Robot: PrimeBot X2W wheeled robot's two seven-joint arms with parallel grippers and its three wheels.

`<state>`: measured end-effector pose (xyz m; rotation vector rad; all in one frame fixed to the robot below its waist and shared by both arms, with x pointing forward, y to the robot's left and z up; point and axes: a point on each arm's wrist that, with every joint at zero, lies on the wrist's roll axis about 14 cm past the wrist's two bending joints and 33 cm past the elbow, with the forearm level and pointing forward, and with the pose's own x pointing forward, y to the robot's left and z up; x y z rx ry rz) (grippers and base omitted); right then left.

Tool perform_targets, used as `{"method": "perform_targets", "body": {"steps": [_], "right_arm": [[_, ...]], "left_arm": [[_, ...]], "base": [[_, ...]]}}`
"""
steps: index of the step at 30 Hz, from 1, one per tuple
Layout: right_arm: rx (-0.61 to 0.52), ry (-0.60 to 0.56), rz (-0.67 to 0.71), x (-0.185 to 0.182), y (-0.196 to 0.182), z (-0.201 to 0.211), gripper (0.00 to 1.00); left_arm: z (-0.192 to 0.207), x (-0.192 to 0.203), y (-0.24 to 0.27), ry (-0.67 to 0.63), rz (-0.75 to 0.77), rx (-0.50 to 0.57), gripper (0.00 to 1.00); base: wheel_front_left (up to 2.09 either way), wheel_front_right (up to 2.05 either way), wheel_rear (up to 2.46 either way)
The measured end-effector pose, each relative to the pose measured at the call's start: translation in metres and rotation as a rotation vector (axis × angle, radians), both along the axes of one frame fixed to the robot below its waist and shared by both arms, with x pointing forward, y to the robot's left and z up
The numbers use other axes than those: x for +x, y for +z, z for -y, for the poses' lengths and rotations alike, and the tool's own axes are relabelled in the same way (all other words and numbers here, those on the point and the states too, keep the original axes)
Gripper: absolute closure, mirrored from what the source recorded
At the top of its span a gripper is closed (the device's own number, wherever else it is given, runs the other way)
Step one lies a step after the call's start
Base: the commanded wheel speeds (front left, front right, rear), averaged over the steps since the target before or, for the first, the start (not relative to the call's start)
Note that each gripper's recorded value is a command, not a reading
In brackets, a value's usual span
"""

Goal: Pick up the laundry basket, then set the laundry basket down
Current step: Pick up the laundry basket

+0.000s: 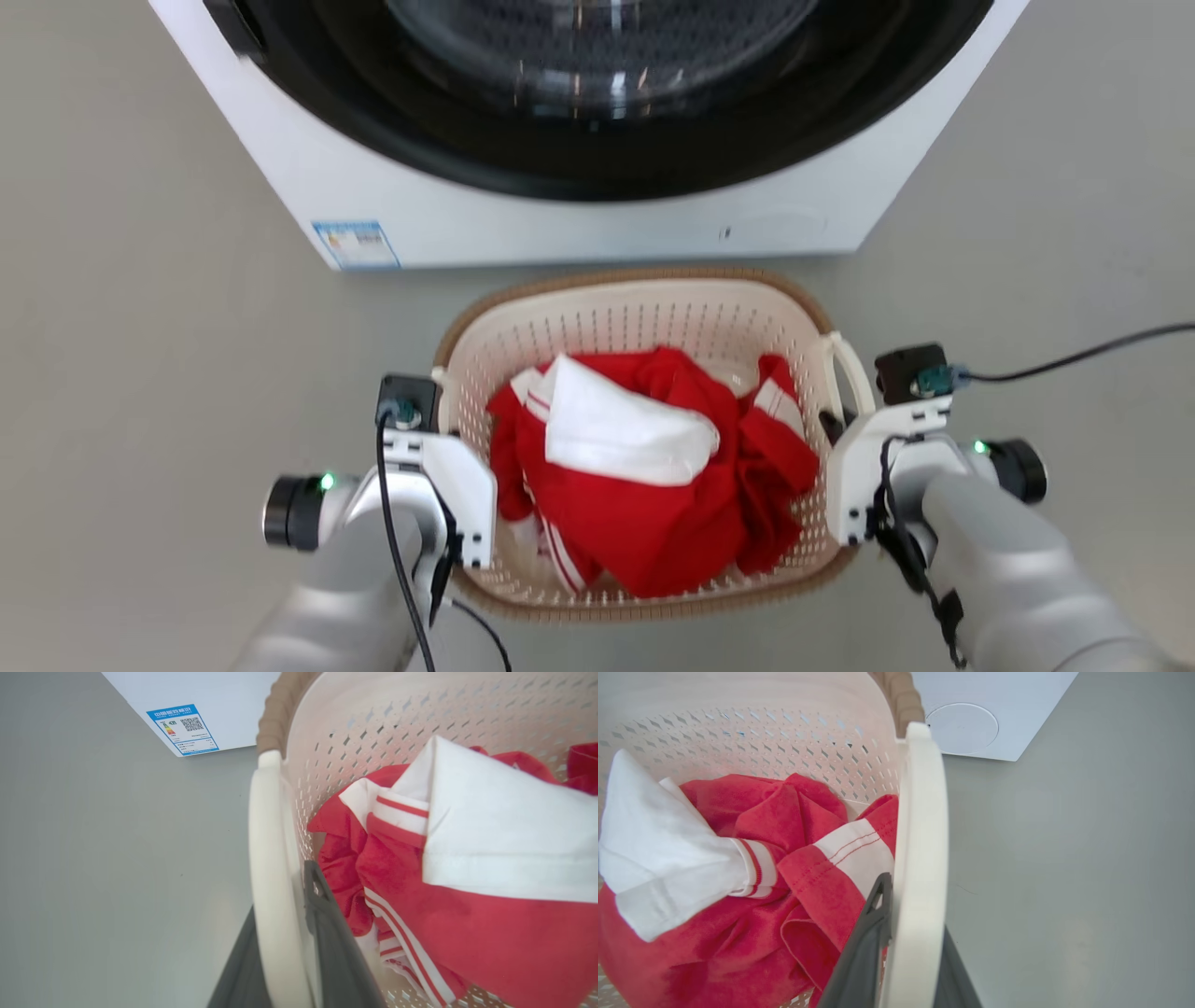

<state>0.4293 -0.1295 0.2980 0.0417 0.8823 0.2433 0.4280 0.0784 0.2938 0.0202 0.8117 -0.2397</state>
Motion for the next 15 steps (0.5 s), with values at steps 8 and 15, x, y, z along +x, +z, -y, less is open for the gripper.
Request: {"method": "perform_targets", "body": {"steps": [8,15], "right_arm": [[0.014,-0.033,0.05,-0.031,0.029,0.002,1.0],[0.026,-0.055,0.064,-0.057,0.043,0.003,1.0]], "left_arm": [[-0.001,-0.029,0.031,0.002,0.049,-0.018,1.0],[0.0,-0.054,0.045,-0.016,0.067,-0.019,1.0]], "base": [[0.0,0.0,0.0],[0.0,0.0,0.0]]}}
